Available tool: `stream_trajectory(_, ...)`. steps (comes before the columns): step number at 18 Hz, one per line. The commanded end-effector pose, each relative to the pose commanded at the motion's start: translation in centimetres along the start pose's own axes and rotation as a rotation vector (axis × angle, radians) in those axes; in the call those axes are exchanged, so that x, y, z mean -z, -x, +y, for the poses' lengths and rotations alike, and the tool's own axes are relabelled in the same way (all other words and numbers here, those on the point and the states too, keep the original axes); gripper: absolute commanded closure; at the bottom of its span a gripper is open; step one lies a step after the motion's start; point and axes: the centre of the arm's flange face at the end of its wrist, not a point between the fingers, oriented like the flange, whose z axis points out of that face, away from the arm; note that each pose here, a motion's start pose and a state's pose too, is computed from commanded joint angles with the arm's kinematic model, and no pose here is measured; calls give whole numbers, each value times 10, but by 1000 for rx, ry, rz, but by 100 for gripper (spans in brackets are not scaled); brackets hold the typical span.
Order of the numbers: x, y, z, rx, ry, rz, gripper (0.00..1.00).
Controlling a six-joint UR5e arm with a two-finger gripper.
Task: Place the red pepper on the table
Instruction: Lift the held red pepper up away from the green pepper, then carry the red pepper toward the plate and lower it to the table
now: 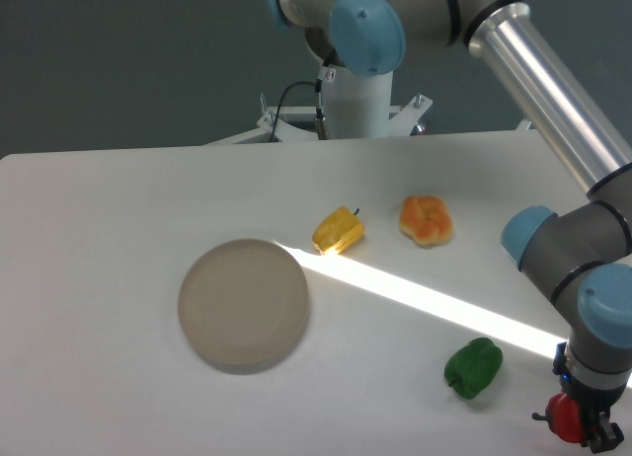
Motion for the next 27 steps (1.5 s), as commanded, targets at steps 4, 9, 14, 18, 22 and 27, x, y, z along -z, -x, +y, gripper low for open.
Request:
stream_trajectory(4, 0, 0, 0, 3, 0, 1, 41)
stream_trajectory(9, 14, -5, -19, -7, -8, 15, 41)
stream_trajectory(14, 56, -45, -73, 19, -42, 71, 41)
stream_trajectory(18, 82, -87, -119, 29, -59, 117, 41)
stream_trajectory(22, 90, -128, -144, 14, -65, 162, 41)
stream_trajectory(27, 86, -177, -170, -19, -60, 191, 41)
